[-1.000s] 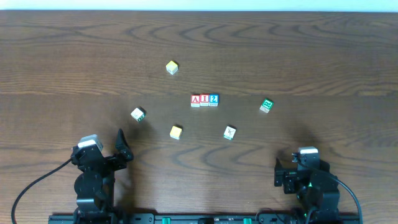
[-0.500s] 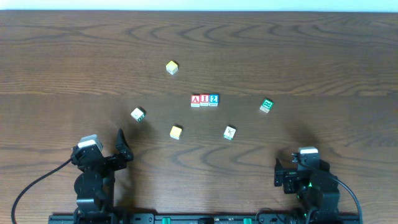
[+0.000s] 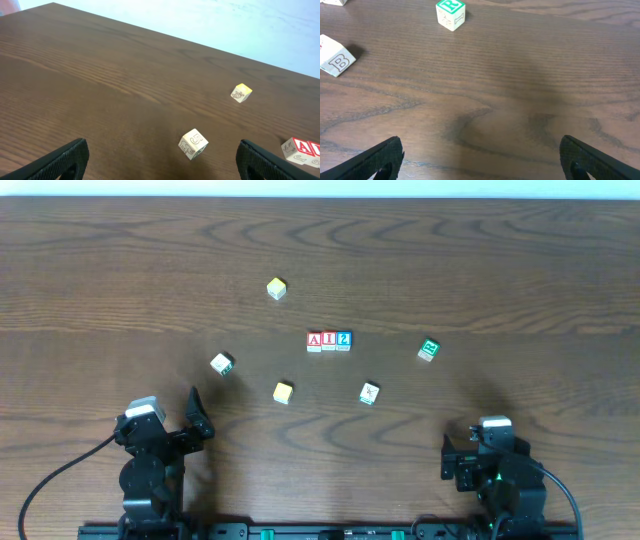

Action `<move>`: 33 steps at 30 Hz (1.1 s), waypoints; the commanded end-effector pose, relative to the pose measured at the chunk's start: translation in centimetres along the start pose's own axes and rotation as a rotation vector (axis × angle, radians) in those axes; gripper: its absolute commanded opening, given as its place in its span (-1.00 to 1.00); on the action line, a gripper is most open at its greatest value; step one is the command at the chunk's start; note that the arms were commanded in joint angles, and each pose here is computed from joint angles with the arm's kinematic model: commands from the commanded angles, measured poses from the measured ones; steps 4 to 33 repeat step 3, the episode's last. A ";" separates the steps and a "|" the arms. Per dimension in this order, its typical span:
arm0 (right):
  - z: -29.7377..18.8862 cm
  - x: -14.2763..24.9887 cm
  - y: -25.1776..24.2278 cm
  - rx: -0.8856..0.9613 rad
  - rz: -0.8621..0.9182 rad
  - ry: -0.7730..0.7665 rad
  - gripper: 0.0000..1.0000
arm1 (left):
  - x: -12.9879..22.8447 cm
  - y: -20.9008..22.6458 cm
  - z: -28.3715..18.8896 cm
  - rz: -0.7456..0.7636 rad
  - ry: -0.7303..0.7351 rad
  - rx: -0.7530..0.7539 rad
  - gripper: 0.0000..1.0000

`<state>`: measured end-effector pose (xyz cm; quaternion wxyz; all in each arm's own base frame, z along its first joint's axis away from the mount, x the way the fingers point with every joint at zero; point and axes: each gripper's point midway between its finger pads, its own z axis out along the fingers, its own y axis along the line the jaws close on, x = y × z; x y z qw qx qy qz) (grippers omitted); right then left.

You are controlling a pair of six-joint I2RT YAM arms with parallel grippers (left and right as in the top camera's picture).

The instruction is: Spell out Ai2

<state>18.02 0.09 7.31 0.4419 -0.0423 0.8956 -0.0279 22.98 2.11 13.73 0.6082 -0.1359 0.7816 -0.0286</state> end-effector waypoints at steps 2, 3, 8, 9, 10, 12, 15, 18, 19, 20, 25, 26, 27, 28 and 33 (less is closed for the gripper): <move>0.2 0.5 -0.1 0.009 0.022 0.012 0.99 | 1.1 0.3 0.3 0.001 0.024 -0.007 0.91; 0.2 0.5 -0.1 0.009 0.022 0.012 0.99 | 1.1 0.3 0.3 0.001 0.024 -0.008 0.91; 0.2 0.5 -0.1 0.009 0.022 0.012 0.99 | 1.1 0.3 0.3 0.001 0.024 -0.008 0.91; 0.2 0.5 -0.1 0.009 0.022 0.012 0.99 | 1.1 0.3 0.3 0.001 0.024 -0.008 0.91; 0.2 0.5 -0.1 0.009 0.022 0.012 0.99 | 1.1 0.3 0.3 0.001 0.024 -0.008 0.91; 0.2 0.5 -0.1 0.009 0.022 0.012 0.99 | 1.1 0.3 0.3 0.001 0.024 -0.008 0.91; 0.2 0.5 -0.1 0.009 0.022 0.012 0.99 | 1.1 0.3 0.3 0.001 0.024 -0.008 0.91; 0.2 0.5 -0.1 0.009 0.022 0.012 0.99 | 1.1 0.3 0.3 0.001 0.024 -0.008 0.91; 0.2 0.5 -0.1 0.009 0.022 0.012 0.99 | 1.1 0.3 0.3 0.001 0.024 -0.008 0.91; 0.2 0.5 -0.1 0.009 0.022 0.012 0.99 | 1.1 0.3 0.3 0.001 0.024 -0.008 0.91; 0.2 0.5 -0.1 0.009 0.022 0.012 0.99 | 1.1 0.3 0.3 0.001 0.024 -0.008 0.91; 0.2 0.5 -0.1 0.009 0.022 0.012 0.99 | 1.1 0.3 0.3 0.001 0.024 -0.008 0.91; 0.2 0.5 -0.1 0.009 0.022 0.012 0.99 | 1.1 0.3 0.3 0.001 0.024 -0.008 0.91; 0.2 0.5 -0.1 0.009 0.022 0.012 0.99 | 1.1 0.3 0.3 0.001 0.024 -0.008 0.91; 0.2 0.5 -0.1 0.009 0.022 0.012 0.99 | 1.1 0.3 0.3 0.001 0.024 -0.008 0.91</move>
